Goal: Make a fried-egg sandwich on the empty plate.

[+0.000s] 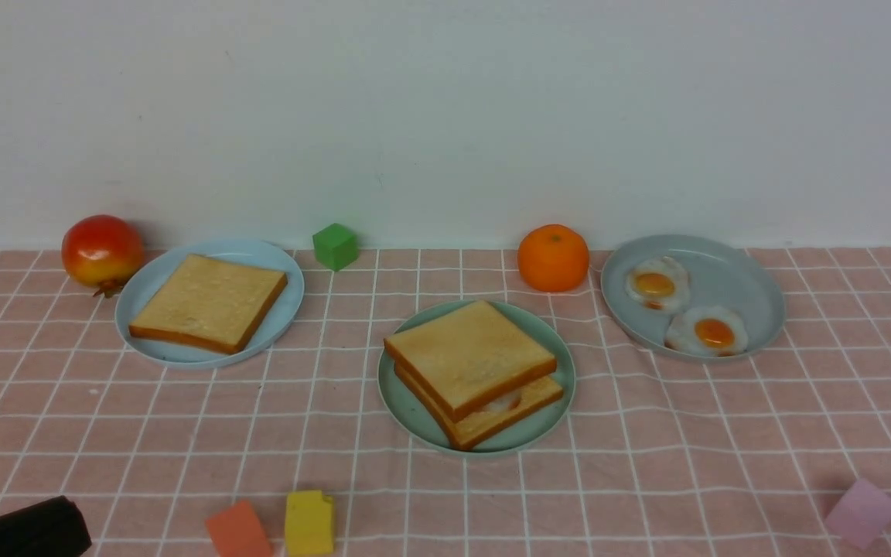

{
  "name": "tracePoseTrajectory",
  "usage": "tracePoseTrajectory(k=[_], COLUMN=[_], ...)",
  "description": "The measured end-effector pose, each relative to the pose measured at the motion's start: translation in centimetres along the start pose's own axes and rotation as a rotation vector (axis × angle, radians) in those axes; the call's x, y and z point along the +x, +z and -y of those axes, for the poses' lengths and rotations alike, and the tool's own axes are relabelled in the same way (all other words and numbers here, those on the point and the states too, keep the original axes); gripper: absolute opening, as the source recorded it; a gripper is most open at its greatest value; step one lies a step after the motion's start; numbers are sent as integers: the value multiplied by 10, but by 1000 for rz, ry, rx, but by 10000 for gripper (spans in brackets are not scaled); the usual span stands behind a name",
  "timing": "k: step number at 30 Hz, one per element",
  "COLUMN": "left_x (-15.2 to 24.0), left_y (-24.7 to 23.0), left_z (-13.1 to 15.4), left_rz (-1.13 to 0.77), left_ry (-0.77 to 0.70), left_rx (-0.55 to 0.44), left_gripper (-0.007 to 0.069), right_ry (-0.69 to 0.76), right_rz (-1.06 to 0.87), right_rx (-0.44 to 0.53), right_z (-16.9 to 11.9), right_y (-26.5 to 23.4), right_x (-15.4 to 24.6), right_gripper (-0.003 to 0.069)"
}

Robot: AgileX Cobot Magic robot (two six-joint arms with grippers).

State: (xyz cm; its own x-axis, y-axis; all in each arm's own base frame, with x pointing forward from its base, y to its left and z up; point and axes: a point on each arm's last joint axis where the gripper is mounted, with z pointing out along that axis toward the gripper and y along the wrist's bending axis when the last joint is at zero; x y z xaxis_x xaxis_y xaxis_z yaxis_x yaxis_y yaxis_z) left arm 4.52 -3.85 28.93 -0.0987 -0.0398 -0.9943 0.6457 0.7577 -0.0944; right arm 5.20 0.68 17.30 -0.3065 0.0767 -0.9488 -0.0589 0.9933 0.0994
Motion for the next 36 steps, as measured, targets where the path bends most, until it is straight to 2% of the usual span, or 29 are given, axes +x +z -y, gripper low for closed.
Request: tracePoseTrajectory(k=[36], left_x=[3], left_y=[1], left_z=[-1], left_rz=[-9], left_ry=[-10], left_rx=[-20], left_gripper=[21], right_ry=[0], right_rz=[-1], right_rx=[0], right_z=[0], right_y=[0], right_x=[0], right_gripper=[38])
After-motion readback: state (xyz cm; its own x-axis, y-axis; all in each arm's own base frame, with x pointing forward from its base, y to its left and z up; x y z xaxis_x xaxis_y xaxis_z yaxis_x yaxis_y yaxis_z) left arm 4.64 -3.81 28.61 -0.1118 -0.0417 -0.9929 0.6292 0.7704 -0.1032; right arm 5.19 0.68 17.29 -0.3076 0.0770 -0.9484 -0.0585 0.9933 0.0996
